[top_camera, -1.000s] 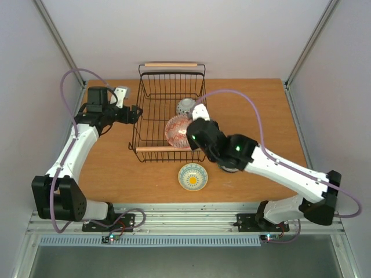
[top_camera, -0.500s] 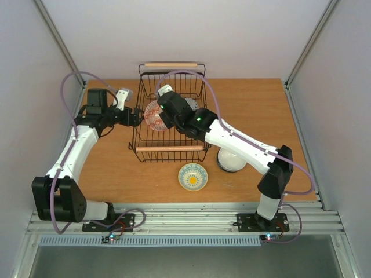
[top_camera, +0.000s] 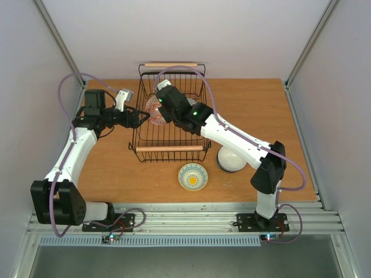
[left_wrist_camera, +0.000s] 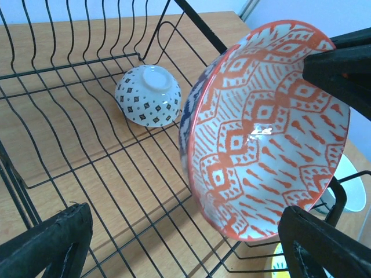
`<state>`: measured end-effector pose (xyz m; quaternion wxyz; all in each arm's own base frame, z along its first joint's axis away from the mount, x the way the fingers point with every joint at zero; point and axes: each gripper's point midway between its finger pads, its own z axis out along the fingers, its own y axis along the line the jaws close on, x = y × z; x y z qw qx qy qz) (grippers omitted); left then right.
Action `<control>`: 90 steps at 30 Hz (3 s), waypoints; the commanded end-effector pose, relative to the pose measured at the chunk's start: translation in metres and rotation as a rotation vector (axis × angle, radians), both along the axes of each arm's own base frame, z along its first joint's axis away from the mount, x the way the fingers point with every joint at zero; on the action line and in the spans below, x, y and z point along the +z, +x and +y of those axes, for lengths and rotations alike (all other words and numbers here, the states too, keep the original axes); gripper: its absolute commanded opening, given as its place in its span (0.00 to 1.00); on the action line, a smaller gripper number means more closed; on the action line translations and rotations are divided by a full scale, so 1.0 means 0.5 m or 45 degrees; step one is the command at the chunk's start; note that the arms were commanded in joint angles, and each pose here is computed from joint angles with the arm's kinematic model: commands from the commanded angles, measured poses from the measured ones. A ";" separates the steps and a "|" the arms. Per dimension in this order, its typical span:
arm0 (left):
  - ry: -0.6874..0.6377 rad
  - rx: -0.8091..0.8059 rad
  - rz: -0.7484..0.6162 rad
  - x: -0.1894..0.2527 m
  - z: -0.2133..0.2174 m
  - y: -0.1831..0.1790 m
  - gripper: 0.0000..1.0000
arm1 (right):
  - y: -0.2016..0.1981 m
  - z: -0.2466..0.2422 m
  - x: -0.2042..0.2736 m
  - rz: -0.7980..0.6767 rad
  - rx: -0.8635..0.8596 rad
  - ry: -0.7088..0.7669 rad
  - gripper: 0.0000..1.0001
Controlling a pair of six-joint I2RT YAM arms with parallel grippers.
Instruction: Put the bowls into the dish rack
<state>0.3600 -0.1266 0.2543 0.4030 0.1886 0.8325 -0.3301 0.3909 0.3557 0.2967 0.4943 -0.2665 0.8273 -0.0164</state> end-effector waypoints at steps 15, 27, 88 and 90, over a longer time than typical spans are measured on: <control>0.006 0.023 -0.012 -0.014 0.004 0.030 0.33 | -0.044 0.077 0.042 0.021 0.195 0.197 0.01; -0.026 -0.040 0.008 -0.019 -0.010 0.021 0.00 | -0.066 0.087 0.018 0.042 0.277 0.232 0.15; -0.373 -0.278 0.006 0.009 -0.012 -0.012 0.07 | -0.173 0.126 0.031 0.767 0.929 1.064 0.01; -0.343 -0.237 0.006 0.005 -0.006 -0.005 0.27 | -0.164 0.120 0.033 0.727 0.896 1.018 0.01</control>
